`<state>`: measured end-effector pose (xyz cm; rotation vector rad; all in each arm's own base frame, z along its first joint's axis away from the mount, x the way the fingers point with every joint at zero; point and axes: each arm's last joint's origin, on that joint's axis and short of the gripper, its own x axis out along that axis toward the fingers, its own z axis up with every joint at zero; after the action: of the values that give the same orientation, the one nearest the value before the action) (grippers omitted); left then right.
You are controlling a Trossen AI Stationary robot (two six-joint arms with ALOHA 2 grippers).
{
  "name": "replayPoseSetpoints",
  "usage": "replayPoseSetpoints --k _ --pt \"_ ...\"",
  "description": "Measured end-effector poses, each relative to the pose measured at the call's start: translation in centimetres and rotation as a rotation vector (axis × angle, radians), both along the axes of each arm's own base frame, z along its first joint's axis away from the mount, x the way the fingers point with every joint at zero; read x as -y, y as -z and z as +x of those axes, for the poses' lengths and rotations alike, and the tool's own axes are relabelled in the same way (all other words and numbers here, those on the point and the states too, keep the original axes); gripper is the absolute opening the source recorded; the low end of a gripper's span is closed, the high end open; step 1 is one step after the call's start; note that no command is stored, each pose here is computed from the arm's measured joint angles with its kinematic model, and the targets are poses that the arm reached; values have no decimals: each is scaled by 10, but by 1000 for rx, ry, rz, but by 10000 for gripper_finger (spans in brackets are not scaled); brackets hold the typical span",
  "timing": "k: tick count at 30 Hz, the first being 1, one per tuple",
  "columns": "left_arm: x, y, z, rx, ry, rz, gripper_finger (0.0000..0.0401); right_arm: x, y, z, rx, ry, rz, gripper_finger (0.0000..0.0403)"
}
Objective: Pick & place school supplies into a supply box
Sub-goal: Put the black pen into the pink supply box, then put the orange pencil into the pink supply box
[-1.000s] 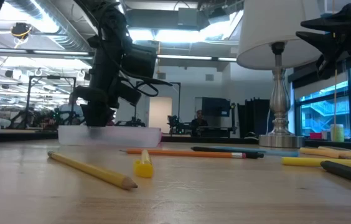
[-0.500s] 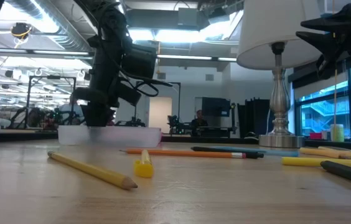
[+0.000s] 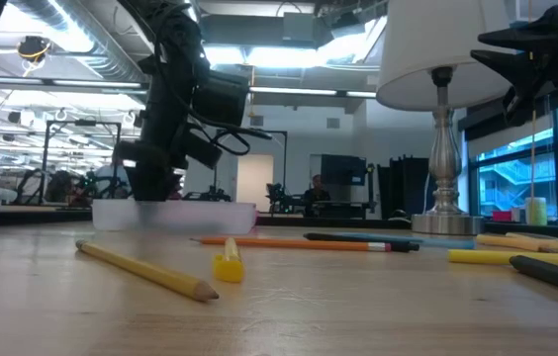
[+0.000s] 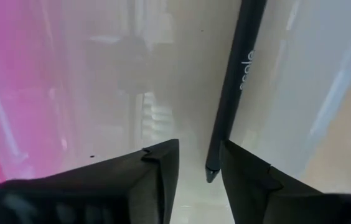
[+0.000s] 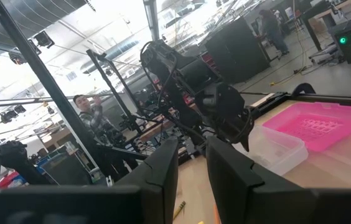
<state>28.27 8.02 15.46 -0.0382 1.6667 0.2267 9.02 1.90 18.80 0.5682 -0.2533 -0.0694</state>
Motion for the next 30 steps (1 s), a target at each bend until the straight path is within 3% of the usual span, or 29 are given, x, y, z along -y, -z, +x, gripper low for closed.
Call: replayPoseSetpoints --k 7,16,19,22,30 --pt "1 -11 -4 15 1 18 111 0 0 0 -1 0 -2 88" --pt "7 -56 -18 179 7 51 110 0 0 0 -1 1 -4 88" --pt "13 -73 -22 276 25 50 110 0 0 0 -1 1 -4 88" --pt "24 -89 -22 410 72 -14 110 0 0 0 -1 2 -4 88" --pt "69 -121 -10 738 274 -104 109 0 0 0 0 1 -1 88"
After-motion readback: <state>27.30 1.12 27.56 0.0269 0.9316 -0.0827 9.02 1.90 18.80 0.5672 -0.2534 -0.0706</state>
